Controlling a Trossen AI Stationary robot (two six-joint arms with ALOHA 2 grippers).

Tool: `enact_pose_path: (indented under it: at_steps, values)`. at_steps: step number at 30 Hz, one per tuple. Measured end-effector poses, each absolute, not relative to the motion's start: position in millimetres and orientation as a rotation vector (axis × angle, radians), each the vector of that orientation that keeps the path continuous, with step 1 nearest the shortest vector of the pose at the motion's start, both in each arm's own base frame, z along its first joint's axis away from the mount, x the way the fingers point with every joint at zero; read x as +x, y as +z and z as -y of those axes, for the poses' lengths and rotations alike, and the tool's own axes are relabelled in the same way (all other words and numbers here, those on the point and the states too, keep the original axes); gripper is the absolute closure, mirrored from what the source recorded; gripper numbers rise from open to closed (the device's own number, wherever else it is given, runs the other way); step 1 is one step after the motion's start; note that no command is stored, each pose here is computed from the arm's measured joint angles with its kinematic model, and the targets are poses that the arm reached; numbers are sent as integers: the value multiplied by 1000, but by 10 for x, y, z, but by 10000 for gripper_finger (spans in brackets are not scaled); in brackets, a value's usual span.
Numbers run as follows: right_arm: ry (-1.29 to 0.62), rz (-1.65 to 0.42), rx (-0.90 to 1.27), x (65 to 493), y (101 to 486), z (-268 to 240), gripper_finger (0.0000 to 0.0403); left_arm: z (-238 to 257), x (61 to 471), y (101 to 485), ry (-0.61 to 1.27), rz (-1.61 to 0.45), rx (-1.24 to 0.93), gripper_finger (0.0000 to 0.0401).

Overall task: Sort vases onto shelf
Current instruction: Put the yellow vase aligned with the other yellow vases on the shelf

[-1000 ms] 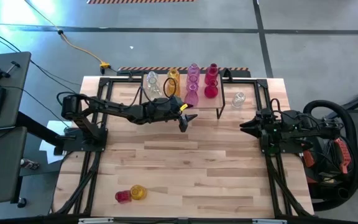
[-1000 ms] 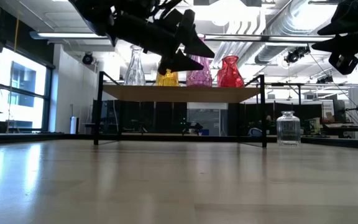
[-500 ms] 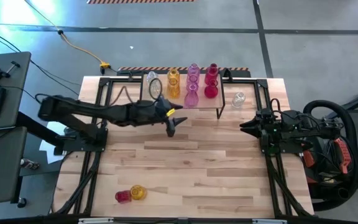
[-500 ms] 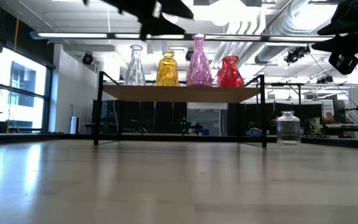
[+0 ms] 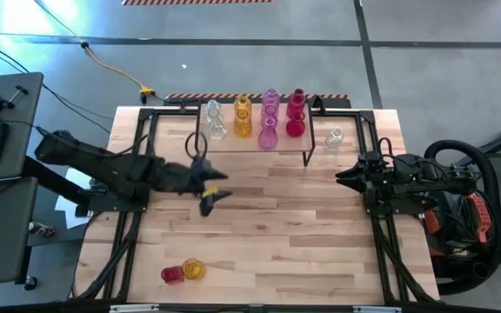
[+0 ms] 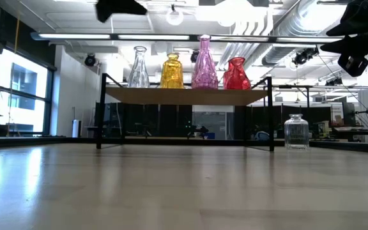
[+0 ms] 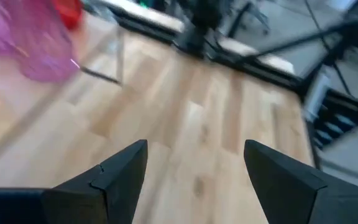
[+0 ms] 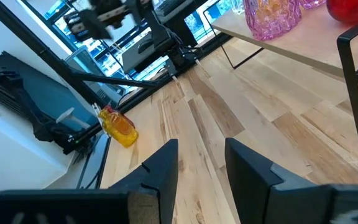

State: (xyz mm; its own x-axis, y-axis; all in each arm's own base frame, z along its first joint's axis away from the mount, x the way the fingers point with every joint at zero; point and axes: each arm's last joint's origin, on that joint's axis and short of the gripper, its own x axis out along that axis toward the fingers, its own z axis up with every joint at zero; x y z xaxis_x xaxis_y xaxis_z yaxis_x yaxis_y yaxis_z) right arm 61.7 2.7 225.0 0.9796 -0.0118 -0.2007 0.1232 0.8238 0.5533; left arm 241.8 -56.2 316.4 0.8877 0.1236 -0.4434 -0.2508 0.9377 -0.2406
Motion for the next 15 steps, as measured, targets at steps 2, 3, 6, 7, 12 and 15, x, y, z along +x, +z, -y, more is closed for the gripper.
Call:
enact_pose_path:
  at_steps: [2,3,6,7,12,15]
  values:
    - [-72,-193,599,617,2250,-28,289,671,2354,3155,163,-466,-315,142]
    - [-72,-193,599,617,2250,-28,289,722,2331,3146,149,-479,-323,142]
    - [-72,-192,599,617,2250,-27,289,866,2262,3116,117,-515,-329,142]
    - [-72,-192,599,617,2250,-27,289,915,2239,3112,105,-521,-331,142]
    - [-72,-193,599,617,2250,-28,289,1110,2112,3071,80,-565,-336,142]
    - [-72,-192,599,617,2250,-27,289,1220,2025,3046,67,-594,-365,142]
